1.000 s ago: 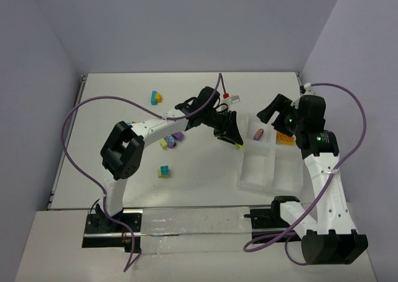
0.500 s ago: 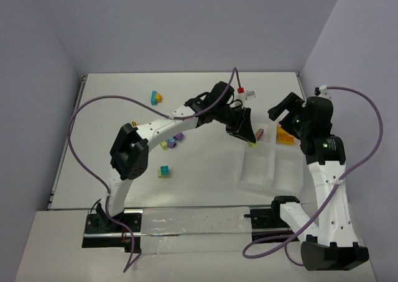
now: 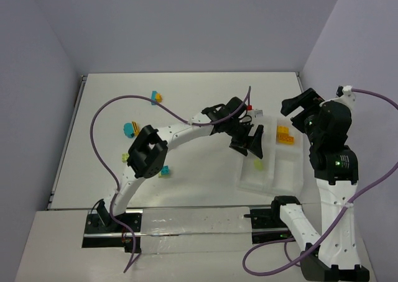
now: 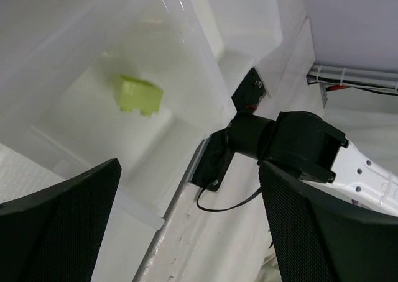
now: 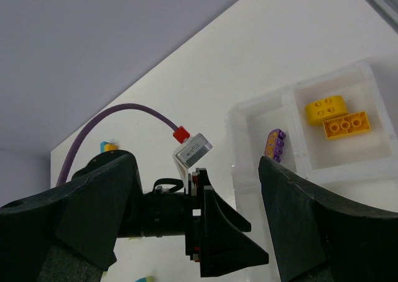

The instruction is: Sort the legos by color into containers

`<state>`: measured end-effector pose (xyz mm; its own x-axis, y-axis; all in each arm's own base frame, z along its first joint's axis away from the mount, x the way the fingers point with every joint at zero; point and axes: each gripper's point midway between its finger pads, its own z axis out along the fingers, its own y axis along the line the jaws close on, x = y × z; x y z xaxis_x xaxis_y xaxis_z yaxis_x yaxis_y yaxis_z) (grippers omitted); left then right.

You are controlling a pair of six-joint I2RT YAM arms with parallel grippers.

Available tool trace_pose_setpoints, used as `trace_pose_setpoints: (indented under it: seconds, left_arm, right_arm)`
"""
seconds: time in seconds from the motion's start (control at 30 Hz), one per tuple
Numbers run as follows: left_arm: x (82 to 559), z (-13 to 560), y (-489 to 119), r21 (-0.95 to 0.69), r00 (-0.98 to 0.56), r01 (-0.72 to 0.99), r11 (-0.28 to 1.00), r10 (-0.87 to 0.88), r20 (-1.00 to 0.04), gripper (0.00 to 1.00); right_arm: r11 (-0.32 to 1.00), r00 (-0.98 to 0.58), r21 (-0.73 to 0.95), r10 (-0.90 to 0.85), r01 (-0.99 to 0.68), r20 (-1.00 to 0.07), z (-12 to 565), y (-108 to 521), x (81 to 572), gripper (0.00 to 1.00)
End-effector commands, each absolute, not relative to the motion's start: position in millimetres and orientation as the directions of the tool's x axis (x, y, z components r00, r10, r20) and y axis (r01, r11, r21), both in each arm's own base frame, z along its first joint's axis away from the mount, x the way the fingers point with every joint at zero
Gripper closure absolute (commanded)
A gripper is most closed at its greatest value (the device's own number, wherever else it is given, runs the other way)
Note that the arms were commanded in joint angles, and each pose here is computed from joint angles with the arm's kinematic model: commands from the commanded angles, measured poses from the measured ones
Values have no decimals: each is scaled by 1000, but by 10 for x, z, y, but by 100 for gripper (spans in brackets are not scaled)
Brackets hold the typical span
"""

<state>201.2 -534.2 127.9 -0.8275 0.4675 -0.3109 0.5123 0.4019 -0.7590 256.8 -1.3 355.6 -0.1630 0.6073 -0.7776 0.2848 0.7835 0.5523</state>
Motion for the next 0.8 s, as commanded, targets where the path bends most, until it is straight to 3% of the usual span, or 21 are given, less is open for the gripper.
trace_pose_setpoints:
  seconds: [0.0,0.13,0.27,0.37,0.5,0.63,0.77]
  left_arm:
    - [2087,1748,-5359,-712,-785,600,364,442,-434,1]
    - [2271,1999,-5053,-592,-766,643,487,391,-511,1]
    - [2414,1949,-4497,-529,-804,580,620,328,-497,8]
    - [2609,1863,-4004,-446,-835,481,755,240,-495,12]
    - [2803,1597,-2998,-203,-842,194,960,56,-537,12]
    - [2591,1413,-2363,-93,-841,14,996,-39,-540,1]
    - [2316,1144,-2035,-29,-873,-66,997,-72,-482,1]
  right_arm:
    - [785,-156,550,604,286,-782,3572,-28,2611,12]
    - [796,-192,544,596,265,-780,3519,28,2672,12]
    - [808,-247,538,587,242,-771,3436,105,2777,12]
    - [807,-283,550,591,216,-756,3367,185,2832,12]
    - [802,-327,562,596,201,-733,3243,263,2896,12]
    - [802,-352,566,594,191,-723,3181,303,2938,12]
    - [800,-382,573,592,177,-710,3112,360,2990,12]
